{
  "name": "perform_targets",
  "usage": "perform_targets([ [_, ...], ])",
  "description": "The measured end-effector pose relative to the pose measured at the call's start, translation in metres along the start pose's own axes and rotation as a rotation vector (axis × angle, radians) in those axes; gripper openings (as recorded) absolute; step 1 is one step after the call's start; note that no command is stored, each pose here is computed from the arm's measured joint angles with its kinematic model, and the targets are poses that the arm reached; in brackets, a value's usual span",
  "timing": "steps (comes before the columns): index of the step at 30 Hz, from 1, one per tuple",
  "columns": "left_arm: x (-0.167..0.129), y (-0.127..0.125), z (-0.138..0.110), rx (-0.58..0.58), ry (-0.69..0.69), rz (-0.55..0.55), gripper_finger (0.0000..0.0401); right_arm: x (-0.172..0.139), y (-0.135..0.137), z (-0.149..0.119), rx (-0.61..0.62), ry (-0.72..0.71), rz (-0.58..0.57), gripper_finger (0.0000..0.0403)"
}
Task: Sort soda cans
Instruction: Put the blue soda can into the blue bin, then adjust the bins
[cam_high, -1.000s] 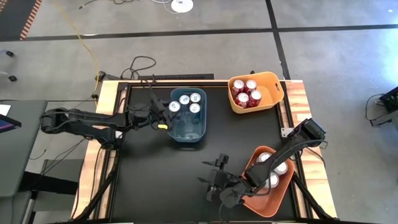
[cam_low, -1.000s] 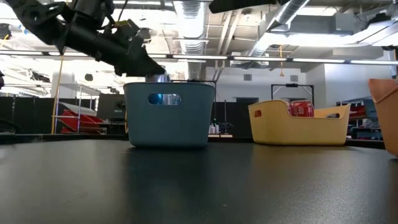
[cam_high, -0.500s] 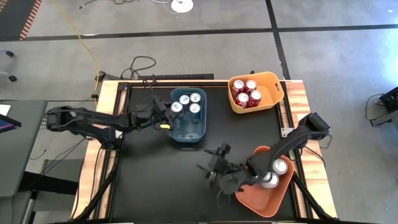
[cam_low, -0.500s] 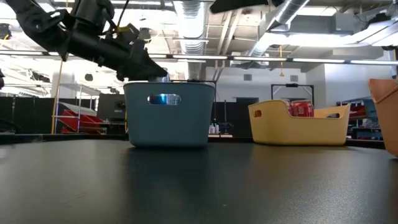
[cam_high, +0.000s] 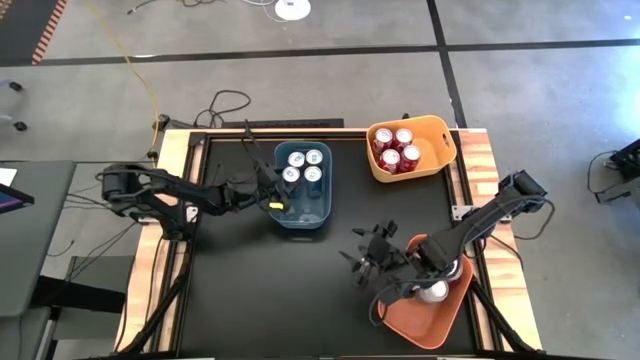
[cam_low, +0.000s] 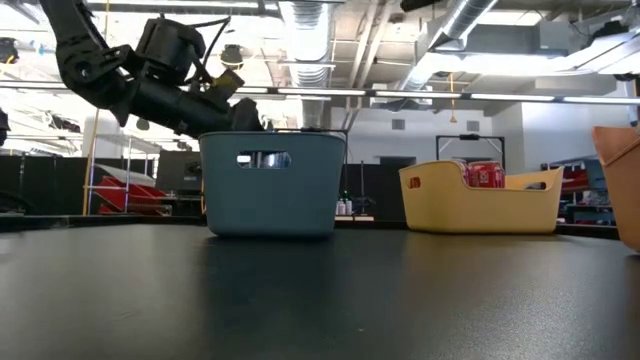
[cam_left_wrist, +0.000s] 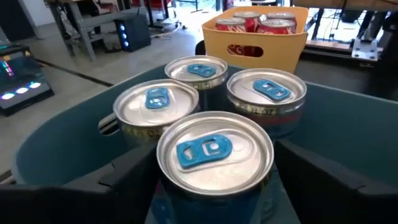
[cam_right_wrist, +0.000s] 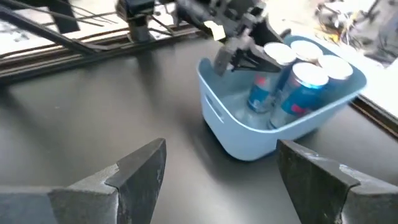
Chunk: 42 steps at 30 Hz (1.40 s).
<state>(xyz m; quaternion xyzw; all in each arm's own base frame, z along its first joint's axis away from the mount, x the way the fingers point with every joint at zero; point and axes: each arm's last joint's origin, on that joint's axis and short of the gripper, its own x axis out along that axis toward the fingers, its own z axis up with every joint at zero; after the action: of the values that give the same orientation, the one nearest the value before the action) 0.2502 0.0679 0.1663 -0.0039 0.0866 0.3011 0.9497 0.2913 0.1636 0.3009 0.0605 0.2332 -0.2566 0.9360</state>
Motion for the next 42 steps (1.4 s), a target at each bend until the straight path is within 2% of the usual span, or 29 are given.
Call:
perform_targets([
  [4,0.002,-0.001,0.001,0.0,-0.006,0.001,0.0309,0.0,-0.002,-0.002,0.015,0.017,-0.016,0.0319],
  [11,0.0,-0.006,0.018,0.035,-0.071,-0.019,0.0311,-0.002,-0.004,0.0,0.024,0.015,-0.013,0.0319],
  [15,-0.008,-0.006,0.03,0.042,-0.107,-0.029,0.0312,-0.007,-0.018,0.007,0.019,0.023,-0.032,0.0319],
  [21,-0.035,0.001,0.057,0.028,-0.161,-0.009,0.0312,-0.005,-0.07,0.03,0.08,0.098,-0.152,0.0313],
  [30,-0.093,0.02,0.097,-0.053,-0.3,-0.038,0.0312,0.041,-0.144,0.045,0.141,0.374,-0.313,0.0282],
  [35,-0.113,0.03,0.102,-0.081,-0.318,-0.041,0.0312,0.074,-0.184,0.051,0.203,0.473,-0.355,0.028],
  [38,-0.118,0.032,0.101,-0.07,-0.297,-0.041,0.0313,0.094,-0.214,0.054,0.26,0.515,-0.392,0.028],
  [42,-0.117,0.033,0.097,-0.055,-0.257,-0.024,0.0313,0.122,-0.241,0.05,0.313,0.584,-0.379,0.0278],
])
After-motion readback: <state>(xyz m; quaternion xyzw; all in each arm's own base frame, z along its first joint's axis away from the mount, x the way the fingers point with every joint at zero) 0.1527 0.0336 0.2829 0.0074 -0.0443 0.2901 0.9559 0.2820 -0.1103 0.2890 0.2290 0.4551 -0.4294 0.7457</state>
